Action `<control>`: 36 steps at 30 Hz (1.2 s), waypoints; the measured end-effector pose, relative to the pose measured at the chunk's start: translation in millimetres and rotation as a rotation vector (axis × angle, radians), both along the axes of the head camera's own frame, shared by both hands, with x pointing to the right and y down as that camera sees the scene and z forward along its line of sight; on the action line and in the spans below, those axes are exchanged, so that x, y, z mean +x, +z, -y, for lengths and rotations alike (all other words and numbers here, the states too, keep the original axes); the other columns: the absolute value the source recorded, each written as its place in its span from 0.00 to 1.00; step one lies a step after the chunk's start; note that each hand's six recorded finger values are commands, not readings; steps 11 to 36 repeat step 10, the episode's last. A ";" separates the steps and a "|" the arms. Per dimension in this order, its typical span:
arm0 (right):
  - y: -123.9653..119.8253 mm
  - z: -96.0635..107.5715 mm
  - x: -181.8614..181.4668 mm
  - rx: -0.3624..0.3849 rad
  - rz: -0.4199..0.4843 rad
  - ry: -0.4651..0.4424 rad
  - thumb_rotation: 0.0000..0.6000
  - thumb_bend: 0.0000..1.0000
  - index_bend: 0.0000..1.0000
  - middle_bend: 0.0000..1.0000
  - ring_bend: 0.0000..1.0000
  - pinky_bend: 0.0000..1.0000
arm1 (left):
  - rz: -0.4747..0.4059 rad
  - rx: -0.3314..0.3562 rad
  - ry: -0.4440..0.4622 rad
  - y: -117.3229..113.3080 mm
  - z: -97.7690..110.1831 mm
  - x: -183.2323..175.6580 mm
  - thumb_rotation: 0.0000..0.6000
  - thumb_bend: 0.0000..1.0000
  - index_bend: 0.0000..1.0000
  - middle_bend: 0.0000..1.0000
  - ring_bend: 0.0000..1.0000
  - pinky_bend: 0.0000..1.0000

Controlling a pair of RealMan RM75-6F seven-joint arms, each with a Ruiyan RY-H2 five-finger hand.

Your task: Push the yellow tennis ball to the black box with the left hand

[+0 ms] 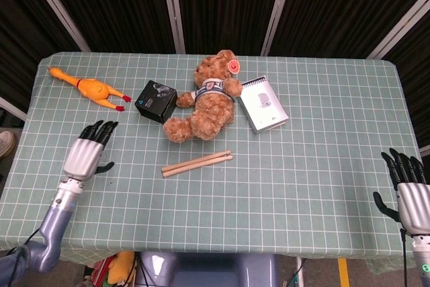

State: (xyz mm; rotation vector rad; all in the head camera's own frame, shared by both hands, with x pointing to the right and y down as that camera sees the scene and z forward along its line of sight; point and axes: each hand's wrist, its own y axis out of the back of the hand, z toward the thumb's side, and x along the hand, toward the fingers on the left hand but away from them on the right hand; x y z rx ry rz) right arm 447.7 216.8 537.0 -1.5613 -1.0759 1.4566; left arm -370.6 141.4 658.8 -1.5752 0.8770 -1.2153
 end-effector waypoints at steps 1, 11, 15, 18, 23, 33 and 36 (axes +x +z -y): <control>-0.4 -0.1 -0.5 0.004 0.000 -0.003 1.00 0.40 0.00 0.00 0.00 0.00 | -0.004 0.011 -0.024 -8.7 -8.0 -10.3 1.00 0.02 0.00 0.03 0.00 0.08; 3.2 0.7 -5.9 0.008 -0.002 -0.018 1.00 0.40 0.00 0.00 0.00 0.00 | 0.084 -0.036 -0.244 -82.9 -84.9 -80.5 1.00 0.01 0.00 0.04 0.00 0.08; 3.2 0.7 -5.9 0.008 -0.002 -0.018 1.00 0.40 0.00 0.00 0.00 0.00 | 0.084 -0.036 -0.244 -82.9 -84.9 -80.5 1.00 0.01 0.00 0.04 0.00 0.08; 3.2 0.7 -5.9 0.008 -0.002 -0.018 1.00 0.40 0.00 0.00 0.00 0.00 | 0.084 -0.036 -0.244 -82.9 -84.9 -80.5 1.00 0.01 0.00 0.04 0.00 0.08; 3.2 0.7 -5.9 0.008 -0.002 -0.018 1.00 0.40 0.00 0.00 0.00 0.00 | 0.084 -0.036 -0.244 -82.9 -84.9 -80.5 1.00 0.01 0.00 0.04 0.00 0.08; 3.2 0.7 -5.9 0.008 -0.002 -0.018 1.00 0.40 0.00 0.00 0.00 0.00 | 0.084 -0.036 -0.244 -82.9 -84.9 -80.5 1.00 0.01 0.00 0.04 0.00 0.08; 3.2 0.7 -5.9 0.008 -0.002 -0.018 1.00 0.40 0.00 0.00 0.00 0.00 | 0.084 -0.036 -0.244 -82.9 -84.9 -80.5 1.00 0.01 0.00 0.04 0.00 0.08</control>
